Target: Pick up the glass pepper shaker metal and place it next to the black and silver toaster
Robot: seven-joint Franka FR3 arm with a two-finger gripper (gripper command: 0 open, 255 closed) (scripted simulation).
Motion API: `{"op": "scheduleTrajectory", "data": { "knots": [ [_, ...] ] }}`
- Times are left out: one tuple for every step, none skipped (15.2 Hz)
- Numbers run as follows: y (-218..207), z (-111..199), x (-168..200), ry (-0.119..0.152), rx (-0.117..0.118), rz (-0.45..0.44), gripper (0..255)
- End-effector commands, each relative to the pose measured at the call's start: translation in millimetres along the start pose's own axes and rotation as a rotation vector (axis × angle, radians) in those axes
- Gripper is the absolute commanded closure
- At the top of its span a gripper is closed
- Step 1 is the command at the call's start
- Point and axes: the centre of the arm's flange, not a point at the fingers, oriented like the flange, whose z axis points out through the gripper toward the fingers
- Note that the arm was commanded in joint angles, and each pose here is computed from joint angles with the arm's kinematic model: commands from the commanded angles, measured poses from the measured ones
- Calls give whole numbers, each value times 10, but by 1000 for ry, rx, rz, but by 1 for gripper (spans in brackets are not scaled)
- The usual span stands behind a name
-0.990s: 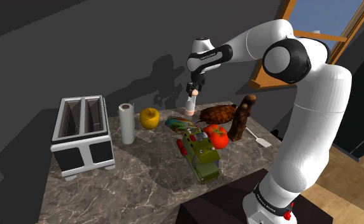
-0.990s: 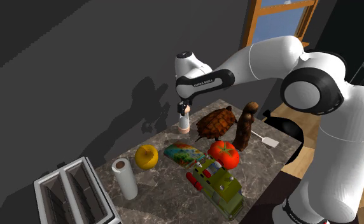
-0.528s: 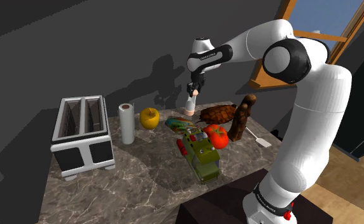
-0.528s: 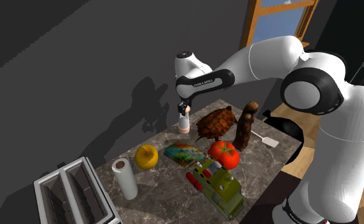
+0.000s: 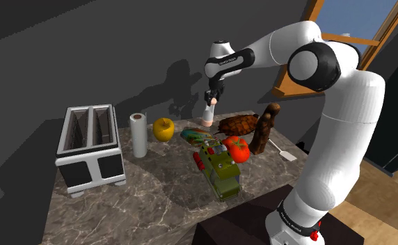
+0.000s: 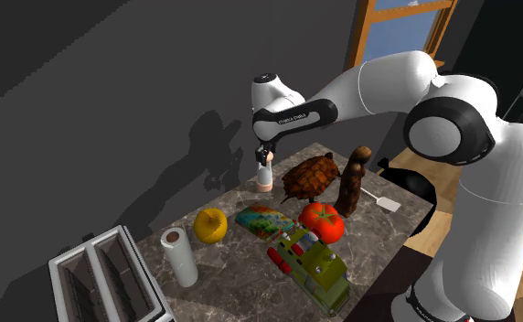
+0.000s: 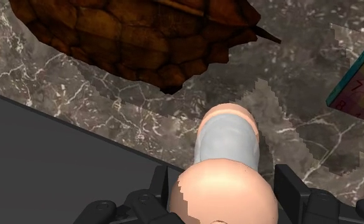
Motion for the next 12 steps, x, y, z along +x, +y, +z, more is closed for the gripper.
{"op": "scheduleTrajectory", "data": {
  "knots": [
    [14, -80, 7, 0, 0, 0, 255],
    [23, -132, 9, 0, 0, 0, 255],
    [32, -184, 11, 0, 0, 0, 255],
    [41, -236, 13, 0, 0, 0, 255],
    [51, -288, 15, 0, 0, 0, 255],
    [60, -340, 17, 0, 0, 0, 255],
    [69, -392, 19, 0, 0, 0, 255],
    [78, -444, 21, 0, 0, 0, 255],
    [87, -496, 23, 0, 0, 0, 255],
    [96, -548, 25, 0, 0, 0, 255],
    [105, -600, 27, 0, 0, 0, 255],
    [114, -652, 29, 0, 0, 0, 255]
  ]
}}
